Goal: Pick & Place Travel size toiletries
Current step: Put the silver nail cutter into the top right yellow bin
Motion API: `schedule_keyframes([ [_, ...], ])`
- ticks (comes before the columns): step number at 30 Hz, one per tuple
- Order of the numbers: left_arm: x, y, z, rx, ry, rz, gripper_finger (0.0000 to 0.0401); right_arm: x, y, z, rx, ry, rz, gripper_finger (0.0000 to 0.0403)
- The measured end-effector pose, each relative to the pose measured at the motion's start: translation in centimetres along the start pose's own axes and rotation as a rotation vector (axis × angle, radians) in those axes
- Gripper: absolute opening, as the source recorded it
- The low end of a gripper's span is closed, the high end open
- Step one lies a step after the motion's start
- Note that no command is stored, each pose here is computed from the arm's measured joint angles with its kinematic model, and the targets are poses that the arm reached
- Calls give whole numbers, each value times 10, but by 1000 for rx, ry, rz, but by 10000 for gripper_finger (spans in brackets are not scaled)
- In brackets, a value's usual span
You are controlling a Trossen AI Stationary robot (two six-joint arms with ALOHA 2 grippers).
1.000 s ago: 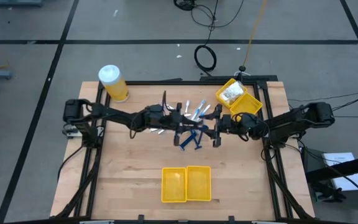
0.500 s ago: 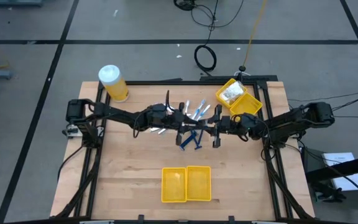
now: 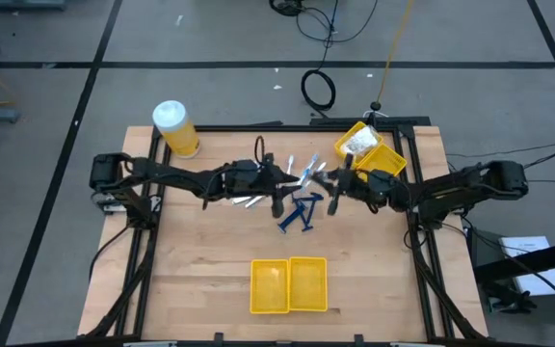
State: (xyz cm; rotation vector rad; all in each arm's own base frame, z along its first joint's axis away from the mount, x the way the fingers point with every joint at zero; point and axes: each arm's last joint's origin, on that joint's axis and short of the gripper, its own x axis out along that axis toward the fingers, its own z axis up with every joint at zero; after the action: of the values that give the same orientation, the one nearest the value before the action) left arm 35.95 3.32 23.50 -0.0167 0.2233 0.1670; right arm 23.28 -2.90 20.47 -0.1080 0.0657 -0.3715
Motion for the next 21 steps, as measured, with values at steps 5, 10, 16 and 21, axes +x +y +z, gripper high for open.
schedule_keyframes([
  [5, -16, 2, 10, 24, 50, 79, 156, -13, -14, -1, -41, 139, -144, 36],
  [10, -25, 5, 8, 52, 138, 144, 181, -33, -26, -4, -99, 292, -348, 36],
  [16, -28, 15, -6, 31, 272, 330, 178, -62, -44, -14, -56, 469, -596, 36],
  [21, -30, 25, -12, -61, 322, 383, 171, -81, -62, -31, 55, 639, -747, 38],
])
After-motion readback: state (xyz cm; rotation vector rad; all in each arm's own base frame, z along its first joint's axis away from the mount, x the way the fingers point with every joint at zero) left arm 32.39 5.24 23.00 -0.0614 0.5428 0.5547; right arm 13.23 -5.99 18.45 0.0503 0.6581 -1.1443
